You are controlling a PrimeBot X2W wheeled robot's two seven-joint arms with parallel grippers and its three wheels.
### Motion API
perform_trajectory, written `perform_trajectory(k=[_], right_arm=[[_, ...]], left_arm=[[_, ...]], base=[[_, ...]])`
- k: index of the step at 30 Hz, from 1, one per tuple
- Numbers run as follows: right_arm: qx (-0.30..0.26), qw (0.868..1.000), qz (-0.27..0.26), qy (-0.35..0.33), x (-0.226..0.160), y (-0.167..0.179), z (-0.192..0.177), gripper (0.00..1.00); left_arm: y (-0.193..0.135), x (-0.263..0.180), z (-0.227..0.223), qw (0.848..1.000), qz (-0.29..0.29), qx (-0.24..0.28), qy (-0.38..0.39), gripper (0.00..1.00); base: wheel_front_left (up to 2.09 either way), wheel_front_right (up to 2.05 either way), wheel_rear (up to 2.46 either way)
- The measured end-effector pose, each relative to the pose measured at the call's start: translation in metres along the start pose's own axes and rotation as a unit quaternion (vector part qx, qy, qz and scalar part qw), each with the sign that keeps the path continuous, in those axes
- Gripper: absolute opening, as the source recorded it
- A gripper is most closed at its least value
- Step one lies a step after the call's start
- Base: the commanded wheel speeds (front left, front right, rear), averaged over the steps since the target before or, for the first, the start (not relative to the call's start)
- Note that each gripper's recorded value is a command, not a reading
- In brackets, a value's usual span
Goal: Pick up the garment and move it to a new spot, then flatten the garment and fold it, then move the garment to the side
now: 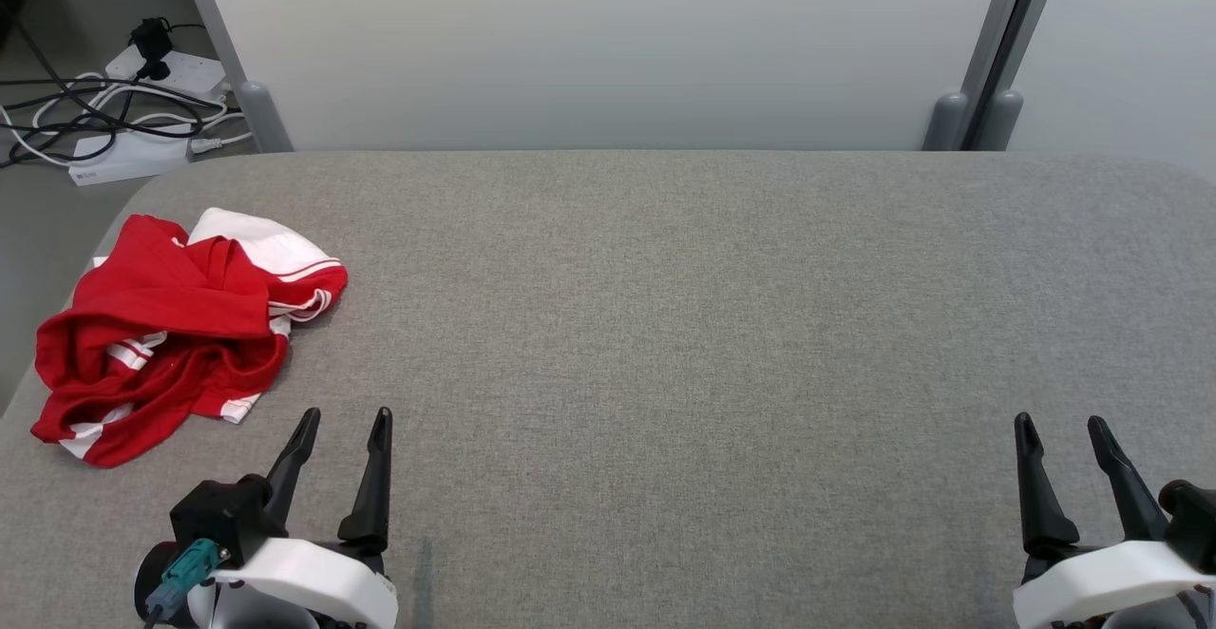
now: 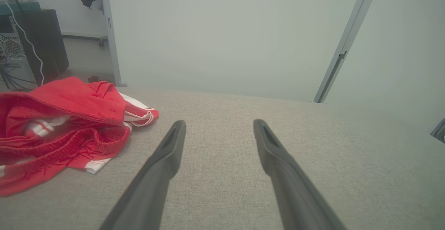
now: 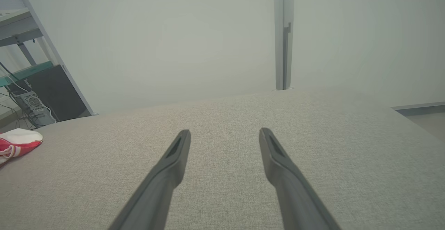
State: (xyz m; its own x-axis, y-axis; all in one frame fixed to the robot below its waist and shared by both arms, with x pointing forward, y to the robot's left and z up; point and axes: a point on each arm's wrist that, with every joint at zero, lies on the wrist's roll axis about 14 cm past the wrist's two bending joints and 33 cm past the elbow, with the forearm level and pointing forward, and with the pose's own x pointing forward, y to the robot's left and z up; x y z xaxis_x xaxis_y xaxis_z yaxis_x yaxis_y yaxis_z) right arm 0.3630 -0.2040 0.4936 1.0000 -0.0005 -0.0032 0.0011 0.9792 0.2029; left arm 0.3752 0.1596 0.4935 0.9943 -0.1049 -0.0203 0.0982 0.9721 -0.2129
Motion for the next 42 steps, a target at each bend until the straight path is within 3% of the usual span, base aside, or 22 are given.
perform_trajectory(k=[11,29,42], right_arm=[[-0.040,0.999,0.003,-0.007,-0.001,0.001,0.000,1.00],[-0.116,0.993,0.014,-0.018,-0.003,0.002,0.003,1.00],[-0.109,0.994,0.014,-0.020,-0.003,0.003,0.003,1.00]], left_arm=[[0.001,-0.001,-0.007,1.000,0.009,0.008,0.002,1.00],[-0.006,0.002,-0.010,0.996,-0.013,0.091,-0.007,1.00],[-0.004,0.001,-0.012,0.996,-0.009,0.088,-0.002,1.00]], base=[[0.00,0.00,0.00],[0.00,0.00,0.00],[0.00,0.00,0.00]])
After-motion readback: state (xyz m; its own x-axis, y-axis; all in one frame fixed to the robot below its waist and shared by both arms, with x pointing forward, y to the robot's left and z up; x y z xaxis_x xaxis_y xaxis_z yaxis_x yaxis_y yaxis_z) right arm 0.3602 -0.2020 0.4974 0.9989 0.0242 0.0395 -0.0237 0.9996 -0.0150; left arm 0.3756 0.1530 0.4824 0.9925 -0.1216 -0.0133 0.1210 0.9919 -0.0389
